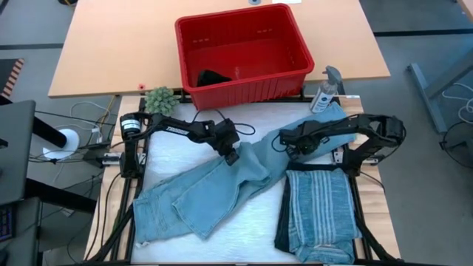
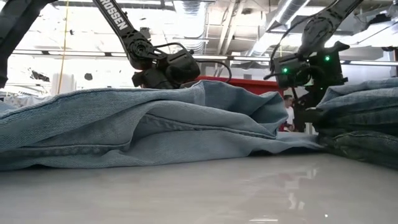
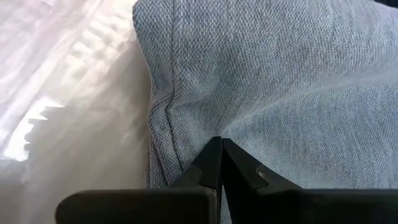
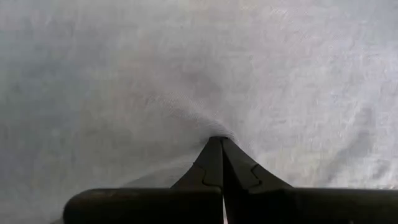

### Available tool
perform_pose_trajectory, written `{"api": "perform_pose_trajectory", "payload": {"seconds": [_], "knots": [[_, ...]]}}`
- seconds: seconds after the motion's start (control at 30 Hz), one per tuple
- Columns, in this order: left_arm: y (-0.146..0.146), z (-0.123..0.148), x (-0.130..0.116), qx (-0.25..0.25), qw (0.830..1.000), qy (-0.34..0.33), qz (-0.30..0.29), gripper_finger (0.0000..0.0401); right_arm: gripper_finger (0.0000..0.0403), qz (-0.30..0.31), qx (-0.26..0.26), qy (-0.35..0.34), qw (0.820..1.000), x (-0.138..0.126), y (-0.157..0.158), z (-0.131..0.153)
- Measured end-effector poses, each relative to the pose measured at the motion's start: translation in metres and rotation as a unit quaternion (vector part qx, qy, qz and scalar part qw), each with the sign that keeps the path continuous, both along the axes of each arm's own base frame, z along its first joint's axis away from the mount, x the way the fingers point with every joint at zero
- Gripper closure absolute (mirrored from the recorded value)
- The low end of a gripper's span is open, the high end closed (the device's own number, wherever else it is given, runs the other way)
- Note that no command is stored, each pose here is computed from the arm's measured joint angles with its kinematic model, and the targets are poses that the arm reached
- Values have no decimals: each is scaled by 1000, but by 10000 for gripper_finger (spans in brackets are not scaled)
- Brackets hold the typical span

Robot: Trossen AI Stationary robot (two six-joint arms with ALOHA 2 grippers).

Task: Fold Laundry from Bin
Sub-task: Fold the light blue denim pants

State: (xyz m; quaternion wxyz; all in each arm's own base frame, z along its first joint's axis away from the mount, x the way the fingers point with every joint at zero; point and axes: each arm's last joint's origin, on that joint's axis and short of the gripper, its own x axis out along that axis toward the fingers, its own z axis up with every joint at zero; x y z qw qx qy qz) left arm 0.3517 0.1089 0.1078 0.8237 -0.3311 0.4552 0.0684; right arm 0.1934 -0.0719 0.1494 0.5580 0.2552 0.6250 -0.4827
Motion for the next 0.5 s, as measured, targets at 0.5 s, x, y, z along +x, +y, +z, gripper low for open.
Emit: {"api": "perform_pose_trajectory", "payload": {"seconds": [0.5], "knots": [[-29, 191, -50, 61, 997, -53, -7, 401, 340, 156, -86, -236, 955, 19, 26, 104]]}}
